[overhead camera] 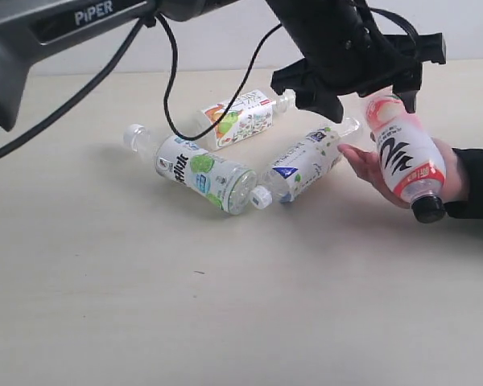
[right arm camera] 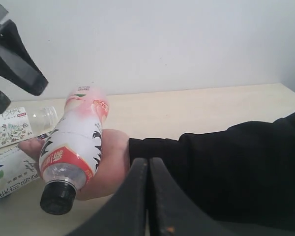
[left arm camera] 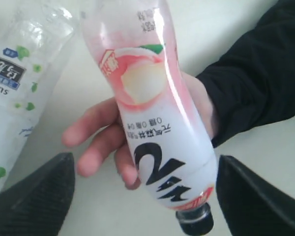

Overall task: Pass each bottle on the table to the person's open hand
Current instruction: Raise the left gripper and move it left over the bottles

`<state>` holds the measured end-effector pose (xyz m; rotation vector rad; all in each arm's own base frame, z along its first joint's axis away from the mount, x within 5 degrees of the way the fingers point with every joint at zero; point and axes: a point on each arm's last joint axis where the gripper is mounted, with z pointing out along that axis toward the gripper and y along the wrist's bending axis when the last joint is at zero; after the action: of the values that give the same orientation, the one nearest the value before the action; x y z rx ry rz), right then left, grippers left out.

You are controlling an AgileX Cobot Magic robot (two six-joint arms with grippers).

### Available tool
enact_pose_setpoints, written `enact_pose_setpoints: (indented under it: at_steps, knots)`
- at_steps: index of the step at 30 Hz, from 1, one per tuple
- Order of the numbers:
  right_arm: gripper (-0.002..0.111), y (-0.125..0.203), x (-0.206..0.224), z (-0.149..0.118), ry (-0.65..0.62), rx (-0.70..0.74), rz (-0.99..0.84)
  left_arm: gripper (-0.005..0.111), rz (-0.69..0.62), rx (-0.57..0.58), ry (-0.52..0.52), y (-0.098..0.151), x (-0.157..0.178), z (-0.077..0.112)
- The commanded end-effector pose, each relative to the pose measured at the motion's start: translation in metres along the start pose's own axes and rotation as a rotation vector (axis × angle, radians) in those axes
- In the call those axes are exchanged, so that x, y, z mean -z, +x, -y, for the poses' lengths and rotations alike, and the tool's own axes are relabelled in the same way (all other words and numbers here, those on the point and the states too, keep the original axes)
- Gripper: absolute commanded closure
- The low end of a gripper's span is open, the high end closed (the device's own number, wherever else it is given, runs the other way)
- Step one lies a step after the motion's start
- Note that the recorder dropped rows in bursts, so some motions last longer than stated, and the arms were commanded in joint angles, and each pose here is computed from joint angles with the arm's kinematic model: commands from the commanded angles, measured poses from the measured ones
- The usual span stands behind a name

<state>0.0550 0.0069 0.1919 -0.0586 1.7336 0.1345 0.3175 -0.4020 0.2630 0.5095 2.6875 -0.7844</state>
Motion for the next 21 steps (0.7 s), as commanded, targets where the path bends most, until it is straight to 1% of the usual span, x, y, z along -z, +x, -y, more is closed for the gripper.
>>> enact_pose_setpoints:
  at_steps: [1,2,4,6,10,13,18,21]
  knots:
    - [0.108,0.001,0.000,0.000,0.003,0.004,0.005,0.031,0.007,-0.085,-0.066,-0.001,0.038,0.003]
    - [0.108,0.001,0.000,0.000,0.003,0.004,0.005,0.031,-0.001,-0.102,-0.097,0.000,0.047,0.002]
    - [0.108,0.001,0.000,0.000,0.003,0.004,0.005,0.032,-0.018,-0.143,-0.123,0.003,0.064,0.004]
    - [0.108,0.001,0.000,0.000,0.003,0.004,0.005,0.032,-0.022,-0.187,-0.126,0.004,0.078,0.007]
    - [0.108,0.001,0.000,0.000,0.003,0.004,0.005,0.032,0.013,-0.264,-0.116,0.004,0.098,0.012]
    - [0.108,0.001,0.000,0.000,0.003,0.004,0.005,0.032,0.007,-0.298,-0.124,0.008,0.105,0.010]
    - [0.108,0.001,0.000,0.000,0.003,0.004,0.005,0.032,-0.017,-0.357,-0.195,0.018,0.112,0.000]
    - [0.108,0.001,0.000,0.000,0.003,0.004,0.005,0.032,-0.051,-0.372,-0.214,0.026,0.111,-0.006]
